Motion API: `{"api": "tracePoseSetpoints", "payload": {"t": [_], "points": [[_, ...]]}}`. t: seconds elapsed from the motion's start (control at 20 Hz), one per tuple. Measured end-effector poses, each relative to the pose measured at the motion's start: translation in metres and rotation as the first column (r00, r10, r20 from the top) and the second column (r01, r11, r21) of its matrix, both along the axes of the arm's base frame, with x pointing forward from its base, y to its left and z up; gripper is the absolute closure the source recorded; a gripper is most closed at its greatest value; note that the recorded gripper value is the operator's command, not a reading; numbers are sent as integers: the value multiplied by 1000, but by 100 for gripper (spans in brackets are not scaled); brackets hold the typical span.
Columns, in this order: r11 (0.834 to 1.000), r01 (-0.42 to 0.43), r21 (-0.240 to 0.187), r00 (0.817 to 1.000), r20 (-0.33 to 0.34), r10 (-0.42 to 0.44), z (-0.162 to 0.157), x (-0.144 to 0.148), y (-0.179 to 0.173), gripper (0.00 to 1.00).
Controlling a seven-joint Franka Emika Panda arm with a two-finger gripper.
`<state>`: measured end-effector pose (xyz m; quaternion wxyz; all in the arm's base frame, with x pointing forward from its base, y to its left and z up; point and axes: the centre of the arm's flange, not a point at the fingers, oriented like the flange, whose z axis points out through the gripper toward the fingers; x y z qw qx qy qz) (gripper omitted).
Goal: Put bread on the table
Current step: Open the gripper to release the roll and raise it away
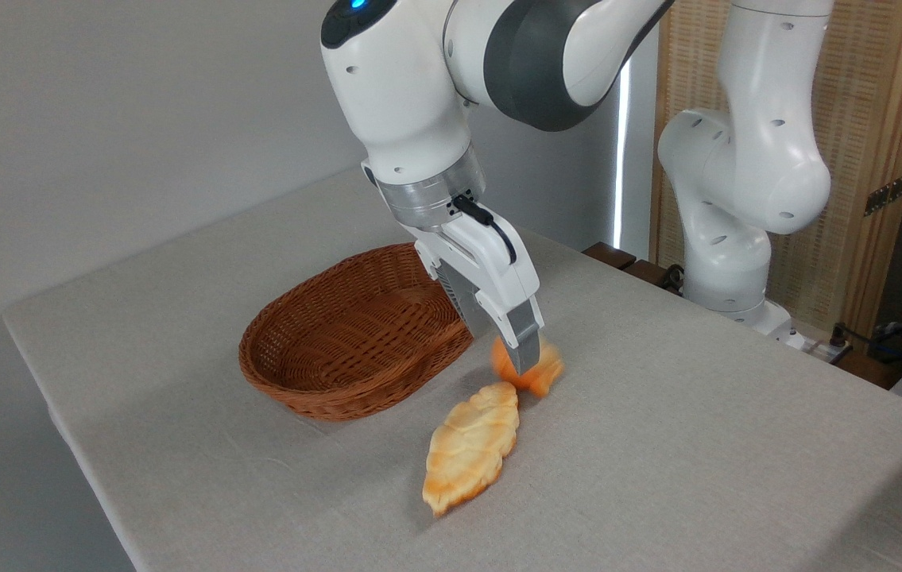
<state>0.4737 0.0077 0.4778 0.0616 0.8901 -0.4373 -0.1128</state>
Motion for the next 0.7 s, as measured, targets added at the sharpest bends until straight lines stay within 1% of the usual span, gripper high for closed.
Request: {"api": "tracePoseSetpoints", "payload": {"t": [0.3, 0.4, 0.45, 0.55, 0.7], "points": [[1000, 2, 0, 1000, 1, -2, 0, 0, -1, 0], [1000, 4, 0, 1000, 15, -4, 2, 2, -2, 0], [1000, 7, -1, 999, 34, -7, 5, 4, -4, 0], [1000, 15, -2, 995, 99, -15, 14, 11, -8, 0], [1000, 24, -4, 977, 212, -23, 30, 24, -14, 0]]}}
